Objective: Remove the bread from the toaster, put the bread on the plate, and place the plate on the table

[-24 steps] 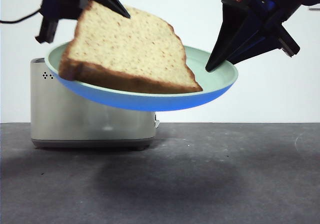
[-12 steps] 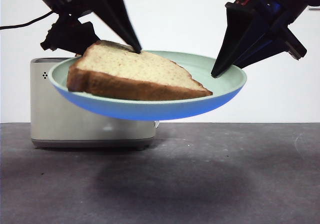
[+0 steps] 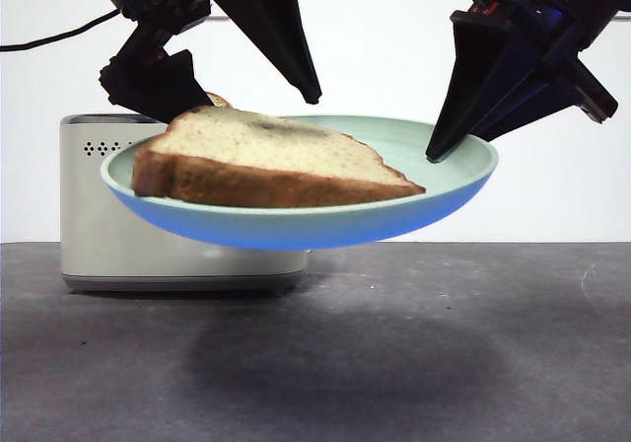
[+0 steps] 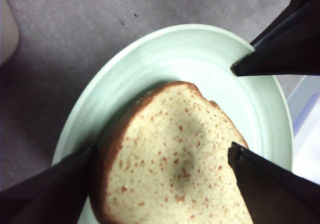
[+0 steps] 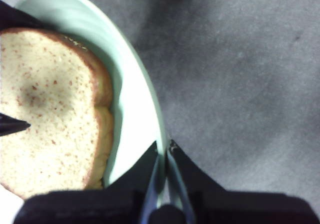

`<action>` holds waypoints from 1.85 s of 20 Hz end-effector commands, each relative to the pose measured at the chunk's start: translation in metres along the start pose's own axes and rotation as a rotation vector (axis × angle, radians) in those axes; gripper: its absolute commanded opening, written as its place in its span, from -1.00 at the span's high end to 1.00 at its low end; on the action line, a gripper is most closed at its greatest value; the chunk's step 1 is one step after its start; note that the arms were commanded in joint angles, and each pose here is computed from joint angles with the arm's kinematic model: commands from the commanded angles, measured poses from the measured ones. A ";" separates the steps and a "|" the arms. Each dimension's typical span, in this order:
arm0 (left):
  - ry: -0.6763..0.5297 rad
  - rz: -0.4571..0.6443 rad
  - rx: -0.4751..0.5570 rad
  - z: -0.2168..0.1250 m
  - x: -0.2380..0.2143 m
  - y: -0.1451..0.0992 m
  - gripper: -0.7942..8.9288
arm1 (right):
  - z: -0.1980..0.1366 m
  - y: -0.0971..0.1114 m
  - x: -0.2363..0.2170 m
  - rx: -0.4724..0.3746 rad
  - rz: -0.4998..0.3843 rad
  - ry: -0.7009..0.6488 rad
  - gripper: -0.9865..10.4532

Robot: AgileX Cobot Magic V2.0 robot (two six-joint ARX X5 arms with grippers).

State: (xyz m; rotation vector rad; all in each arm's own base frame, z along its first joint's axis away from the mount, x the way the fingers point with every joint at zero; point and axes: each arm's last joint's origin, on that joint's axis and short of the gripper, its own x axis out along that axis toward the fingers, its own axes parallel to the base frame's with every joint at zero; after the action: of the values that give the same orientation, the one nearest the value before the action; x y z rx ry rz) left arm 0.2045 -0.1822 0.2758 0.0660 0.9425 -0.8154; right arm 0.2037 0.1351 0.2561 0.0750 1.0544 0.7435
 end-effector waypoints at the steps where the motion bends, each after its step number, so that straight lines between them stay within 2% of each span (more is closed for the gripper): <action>1: -0.007 0.013 0.028 0.001 0.000 0.001 -0.07 | 0.000 0.001 0.001 -0.005 0.024 0.002 0.85; 7: -0.039 0.014 0.039 0.001 -0.009 -0.002 -0.07 | 0.000 0.000 0.001 -0.003 0.022 0.003 0.85; 13: -0.096 0.079 0.073 0.002 -0.024 -0.003 -0.07 | -0.001 0.000 0.001 -0.003 0.022 0.003 0.85; 17: -0.127 0.079 0.079 0.002 -0.033 -0.006 -0.07 | -0.001 0.000 0.001 -0.001 0.021 0.005 0.85; 27: -0.156 0.102 0.082 0.002 -0.040 -0.006 -0.07 | -0.003 0.000 0.001 0.006 0.018 0.024 0.85; 37: -0.373 0.184 0.124 -0.008 -0.102 -0.017 -0.07 | -0.003 -0.002 0.000 0.016 0.009 0.028 0.85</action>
State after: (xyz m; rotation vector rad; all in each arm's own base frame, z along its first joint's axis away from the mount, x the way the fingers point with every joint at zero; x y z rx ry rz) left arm 0.1547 -0.1315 0.3508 0.0927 0.5325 -0.6858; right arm 0.2023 0.1322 0.2543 0.0782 1.0892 0.7366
